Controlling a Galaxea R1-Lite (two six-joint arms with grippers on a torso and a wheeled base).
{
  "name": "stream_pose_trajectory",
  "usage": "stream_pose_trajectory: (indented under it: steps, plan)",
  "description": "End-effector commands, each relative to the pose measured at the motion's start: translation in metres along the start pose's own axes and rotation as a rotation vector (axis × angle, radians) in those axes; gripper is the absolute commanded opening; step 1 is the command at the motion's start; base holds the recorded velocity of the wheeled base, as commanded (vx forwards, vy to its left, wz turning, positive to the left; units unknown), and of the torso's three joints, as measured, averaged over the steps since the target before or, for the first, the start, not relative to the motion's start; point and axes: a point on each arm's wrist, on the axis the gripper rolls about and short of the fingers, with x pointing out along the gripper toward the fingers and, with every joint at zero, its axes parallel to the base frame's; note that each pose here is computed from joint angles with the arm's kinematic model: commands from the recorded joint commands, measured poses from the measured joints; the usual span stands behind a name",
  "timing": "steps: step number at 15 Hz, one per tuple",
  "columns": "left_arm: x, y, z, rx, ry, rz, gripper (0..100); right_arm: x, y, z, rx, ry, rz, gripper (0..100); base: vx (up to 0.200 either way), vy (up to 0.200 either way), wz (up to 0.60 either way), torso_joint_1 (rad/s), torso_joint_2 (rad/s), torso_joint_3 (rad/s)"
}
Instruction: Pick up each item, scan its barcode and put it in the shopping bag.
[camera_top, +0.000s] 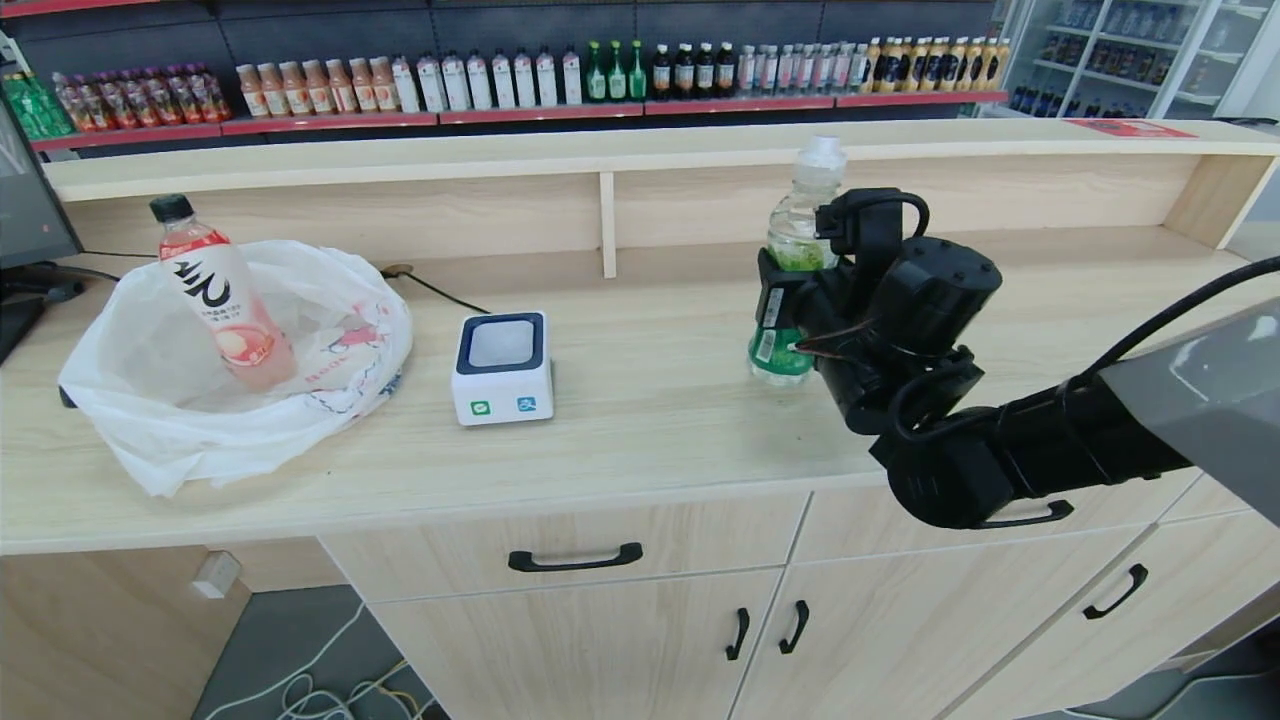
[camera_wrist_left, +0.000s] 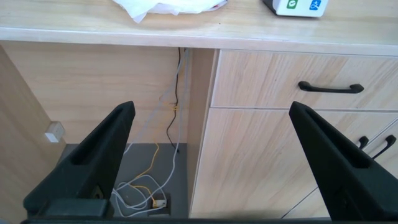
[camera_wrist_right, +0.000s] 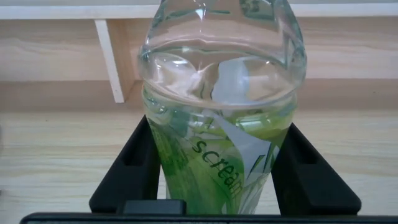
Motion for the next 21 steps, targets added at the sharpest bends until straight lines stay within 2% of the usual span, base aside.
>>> stream_pose_trajectory:
  steps: [1, 5, 9, 14, 17, 21]
  plan:
    - [0.000, 0.000, 0.000, -0.001, 0.000, -0.001, 100, -0.007, 0.003, 0.016, 0.001, -0.026, 0.011, 0, 0.000, 0.000, 0.00, 0.000, 0.00, 0.000]
    - [0.000, 0.000, 0.000, -0.001, 0.000, 0.001, 100, -0.041, 0.006, 0.043, -0.027, -0.020, 0.007, 0, 0.000, 0.000, 0.00, 0.000, 0.00, 0.000]
    - [0.000, 0.000, 0.000, -0.001, 0.000, 0.001, 100, -0.086, 0.013, 0.052, -0.035, 0.031, 0.058, 0, 0.000, 0.000, 0.00, 0.000, 0.00, 0.000]
    - [0.000, 0.000, 0.000, -0.001, 0.000, 0.001, 100, -0.136, -0.003, 0.064, -0.064, 0.067, 0.086, 0, 0.000, 0.000, 0.00, 0.000, 0.00, 0.000]
    - [0.000, 0.000, 0.000, -0.001, 0.000, 0.001, 100, -0.158, -0.018, 0.061, -0.081, 0.089, 0.097, 0, 0.000, 0.000, 0.00, 0.000, 0.00, 0.000]
    - [0.000, 0.000, 0.000, -0.001, 0.000, 0.001, 100, -0.167, -0.018, 0.058, -0.057, 0.066, 0.112, 0, 0.000, 0.000, 0.00, 0.000, 0.00, 0.000]
